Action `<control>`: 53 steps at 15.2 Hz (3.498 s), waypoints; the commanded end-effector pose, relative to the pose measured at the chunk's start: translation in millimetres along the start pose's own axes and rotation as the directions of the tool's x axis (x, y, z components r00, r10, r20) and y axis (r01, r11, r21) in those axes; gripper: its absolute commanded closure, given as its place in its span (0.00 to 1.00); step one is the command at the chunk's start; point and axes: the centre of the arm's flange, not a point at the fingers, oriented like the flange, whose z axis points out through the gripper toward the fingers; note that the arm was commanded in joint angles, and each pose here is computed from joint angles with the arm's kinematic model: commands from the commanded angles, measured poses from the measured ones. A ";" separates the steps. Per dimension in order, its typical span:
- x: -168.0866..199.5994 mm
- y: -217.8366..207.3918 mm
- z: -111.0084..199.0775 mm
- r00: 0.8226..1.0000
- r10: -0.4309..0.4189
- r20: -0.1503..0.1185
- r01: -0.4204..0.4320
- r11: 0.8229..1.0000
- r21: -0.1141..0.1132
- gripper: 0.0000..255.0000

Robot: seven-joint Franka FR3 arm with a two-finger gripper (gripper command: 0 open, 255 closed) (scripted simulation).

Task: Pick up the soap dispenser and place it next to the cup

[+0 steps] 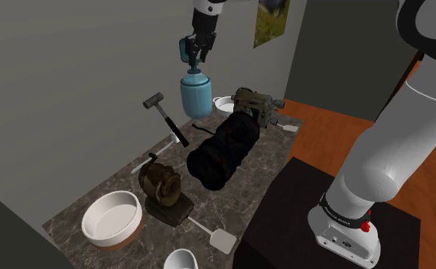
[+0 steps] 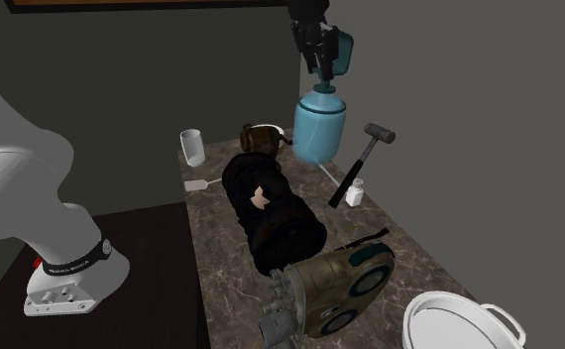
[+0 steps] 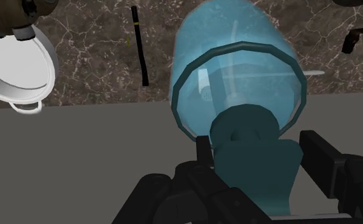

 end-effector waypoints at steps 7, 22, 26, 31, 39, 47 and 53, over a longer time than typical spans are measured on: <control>12.3 0.6 -41.2 1.000 0.000 -0.001 0.000 1.000 0.000 1.00; 35.4 0.8 -117.0 1.000 0.000 -0.001 0.000 1.000 0.000 1.00; 41.5 0.8 -137.2 1.000 0.000 -0.001 0.000 1.000 0.000 1.00; 28.1 -34.9 -136.9 1.000 0.000 -0.001 0.000 1.000 0.000 1.00; -13.4 -130.0 -117.4 1.000 0.000 -0.001 0.000 1.000 0.000 1.00; -54.8 -225.2 -98.0 1.000 0.000 -0.001 0.000 1.000 0.000 1.00; -85.9 -296.5 -83.5 1.000 0.000 -0.001 0.000 1.000 0.000 1.00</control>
